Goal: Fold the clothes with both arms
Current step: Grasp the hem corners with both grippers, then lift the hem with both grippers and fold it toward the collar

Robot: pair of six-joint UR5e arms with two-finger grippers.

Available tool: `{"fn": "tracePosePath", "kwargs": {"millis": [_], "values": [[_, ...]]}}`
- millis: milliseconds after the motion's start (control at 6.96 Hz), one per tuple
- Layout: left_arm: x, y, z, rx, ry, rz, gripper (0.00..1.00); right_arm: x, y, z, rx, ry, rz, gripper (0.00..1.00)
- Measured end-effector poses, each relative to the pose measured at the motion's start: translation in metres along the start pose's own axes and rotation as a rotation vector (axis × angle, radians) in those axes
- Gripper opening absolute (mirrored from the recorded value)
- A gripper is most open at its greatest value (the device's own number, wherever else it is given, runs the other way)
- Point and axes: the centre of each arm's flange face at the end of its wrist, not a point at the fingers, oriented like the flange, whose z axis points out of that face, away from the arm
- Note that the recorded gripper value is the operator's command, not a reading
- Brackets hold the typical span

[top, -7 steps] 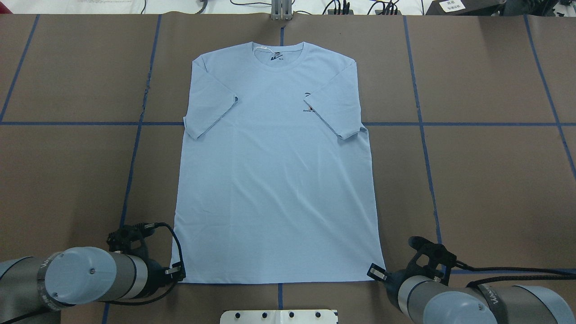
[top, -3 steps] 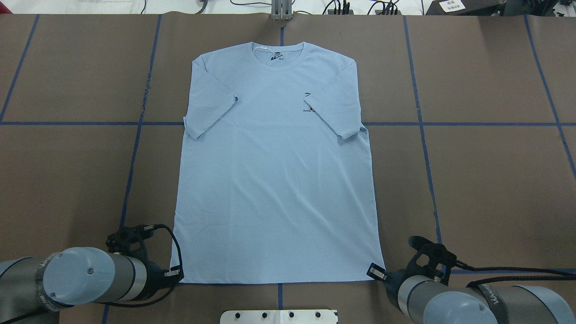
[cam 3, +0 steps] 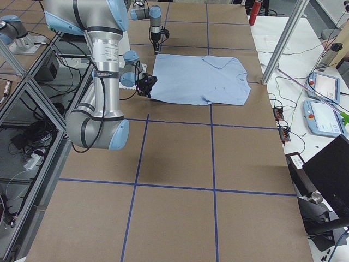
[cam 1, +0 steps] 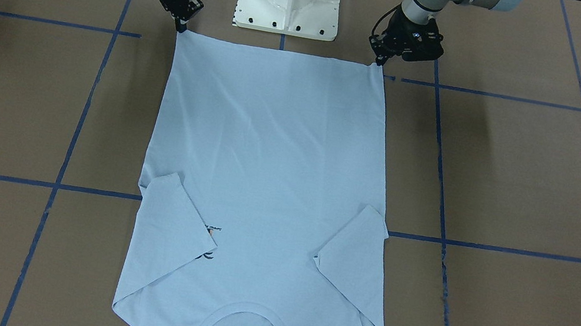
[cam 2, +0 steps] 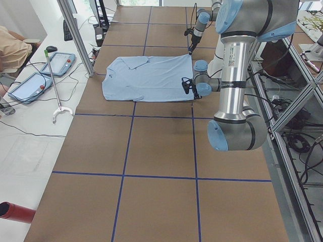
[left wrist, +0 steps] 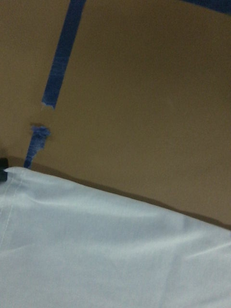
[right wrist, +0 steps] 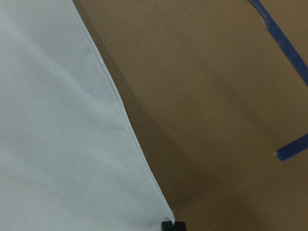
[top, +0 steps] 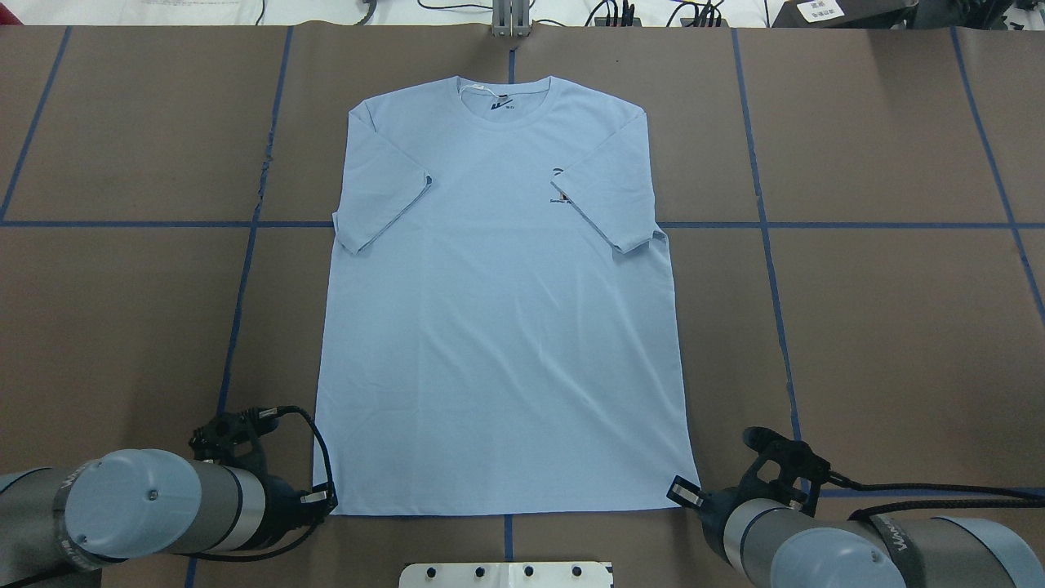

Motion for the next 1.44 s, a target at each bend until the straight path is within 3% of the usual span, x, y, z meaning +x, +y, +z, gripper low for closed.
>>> {"fn": "tracePosePath", "kwargs": {"millis": [431,718,1006,1149,1437], "values": [[-0.003,0.043,-0.049,-0.067,0.01,-0.063,0.0,0.021,-0.001,-0.028,-0.034,0.004,-0.016,0.0],[0.009,0.052,-0.076,-0.086,0.047,-0.096,0.0,0.01,-0.018,-0.057,-0.039,-0.047,0.011,0.0],[0.032,0.008,-0.092,0.004,0.115,-0.055,0.0,-0.03,-0.063,-0.057,0.005,-0.097,0.002,0.0],[0.045,-0.031,-0.097,0.083,0.139,-0.022,0.0,-0.058,-0.1,-0.047,0.015,-0.1,0.002,0.0],[0.069,-0.129,-0.093,0.252,0.127,0.025,0.0,-0.105,-0.181,-0.016,0.069,-0.071,-0.025,0.0]]}}
